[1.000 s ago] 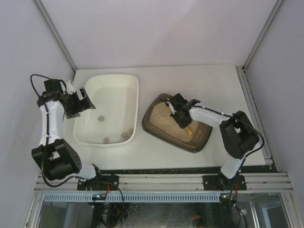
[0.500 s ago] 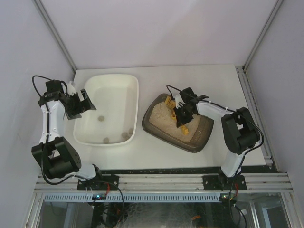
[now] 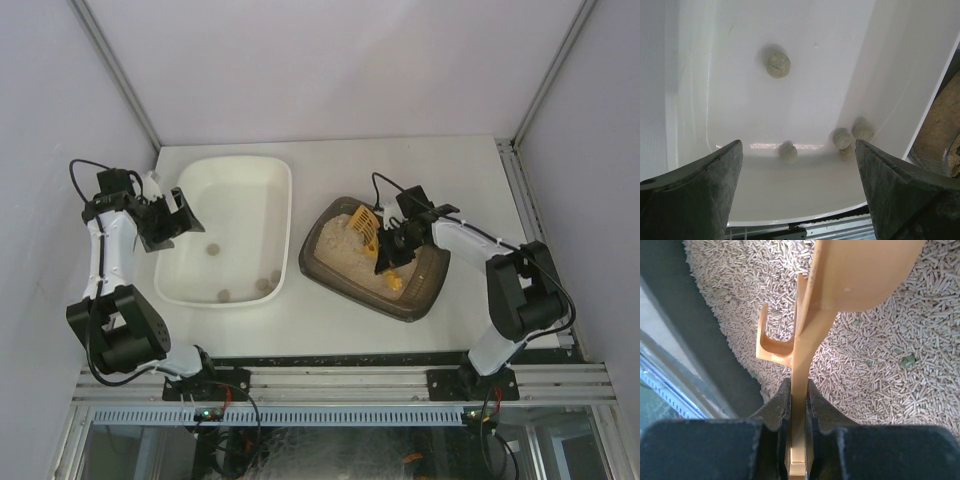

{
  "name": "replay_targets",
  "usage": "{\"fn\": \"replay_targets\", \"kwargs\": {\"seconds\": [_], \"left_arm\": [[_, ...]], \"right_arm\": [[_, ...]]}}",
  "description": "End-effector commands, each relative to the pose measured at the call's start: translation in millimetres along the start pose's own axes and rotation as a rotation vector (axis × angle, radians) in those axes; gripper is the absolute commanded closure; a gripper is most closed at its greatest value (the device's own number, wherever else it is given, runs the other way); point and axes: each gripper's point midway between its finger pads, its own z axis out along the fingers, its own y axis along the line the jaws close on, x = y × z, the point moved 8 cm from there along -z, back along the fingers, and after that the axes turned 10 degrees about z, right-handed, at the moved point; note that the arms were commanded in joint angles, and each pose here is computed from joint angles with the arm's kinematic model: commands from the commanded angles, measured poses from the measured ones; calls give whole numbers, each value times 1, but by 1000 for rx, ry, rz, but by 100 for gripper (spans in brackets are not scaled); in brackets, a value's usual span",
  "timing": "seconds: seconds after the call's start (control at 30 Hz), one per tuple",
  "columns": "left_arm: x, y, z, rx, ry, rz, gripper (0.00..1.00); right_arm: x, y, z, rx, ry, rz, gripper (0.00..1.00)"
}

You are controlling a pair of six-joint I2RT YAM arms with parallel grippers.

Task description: Clean the litter box

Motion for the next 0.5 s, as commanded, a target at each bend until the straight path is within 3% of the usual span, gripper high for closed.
{"fn": "replay_targets", "kwargs": {"seconds": [0.0,0.47], "left_arm": [[2,-3,2,39,-5,25,3],[3,-6,3,77,7,30,5]], "right_arm": [[-10,10,-26,-93,-114,4,100],[3,23,-55,-145,-172,62,100]]}}
